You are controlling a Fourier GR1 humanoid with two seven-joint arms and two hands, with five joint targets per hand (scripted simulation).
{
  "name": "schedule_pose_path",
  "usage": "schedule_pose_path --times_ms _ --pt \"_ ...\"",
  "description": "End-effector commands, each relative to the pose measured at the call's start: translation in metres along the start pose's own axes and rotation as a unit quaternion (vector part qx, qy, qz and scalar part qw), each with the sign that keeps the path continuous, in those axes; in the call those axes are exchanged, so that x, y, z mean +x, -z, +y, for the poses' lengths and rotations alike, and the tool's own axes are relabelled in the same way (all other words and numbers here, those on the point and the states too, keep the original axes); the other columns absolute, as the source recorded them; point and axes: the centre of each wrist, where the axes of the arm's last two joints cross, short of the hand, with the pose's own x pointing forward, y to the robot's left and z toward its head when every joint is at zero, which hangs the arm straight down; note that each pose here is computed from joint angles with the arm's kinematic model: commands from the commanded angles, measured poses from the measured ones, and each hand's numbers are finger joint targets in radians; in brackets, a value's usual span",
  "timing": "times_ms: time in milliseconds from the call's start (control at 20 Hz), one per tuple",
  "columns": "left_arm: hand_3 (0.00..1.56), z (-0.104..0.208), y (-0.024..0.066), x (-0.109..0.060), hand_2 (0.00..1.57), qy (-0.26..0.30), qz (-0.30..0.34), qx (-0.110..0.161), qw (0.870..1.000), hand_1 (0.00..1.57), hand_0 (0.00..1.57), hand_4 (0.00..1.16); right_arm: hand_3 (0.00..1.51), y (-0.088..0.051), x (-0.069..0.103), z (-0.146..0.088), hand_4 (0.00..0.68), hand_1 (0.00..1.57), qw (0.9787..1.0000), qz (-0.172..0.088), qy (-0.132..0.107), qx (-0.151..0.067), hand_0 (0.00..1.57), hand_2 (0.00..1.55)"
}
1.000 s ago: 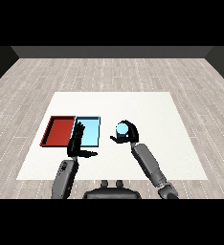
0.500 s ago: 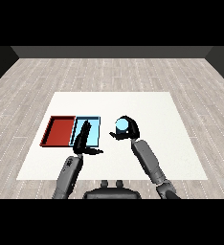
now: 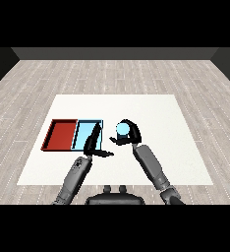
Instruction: Pick the blue can and put it in the blue box
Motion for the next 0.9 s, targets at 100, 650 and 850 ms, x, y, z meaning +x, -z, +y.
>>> schedule_pose_path --times_ms 100,650,850 --pt "0.00 -0.009 -0.0007 -0.017 0.00 -0.011 0.023 -0.011 1.000 0.00 0.00 0.00 1.41 -0.002 -0.006 -0.008 0.658 1.42 0.9999 -0.008 0.002 0.013 1.42 1.45" --pt "0.00 -0.043 0.0188 -0.038 0.00 0.013 0.057 -0.018 0.998 0.00 0.00 0.00 1.41 -0.006 -0.007 0.007 0.682 1.40 0.9990 -0.024 0.010 0.035 1.40 1.45" --pt "0.00 -0.026 0.0251 -0.032 0.00 -0.003 0.059 -0.019 0.998 0.00 0.00 0.00 1.41 0.003 0.028 0.000 0.677 1.40 0.9989 -0.017 0.013 0.042 1.40 1.45"
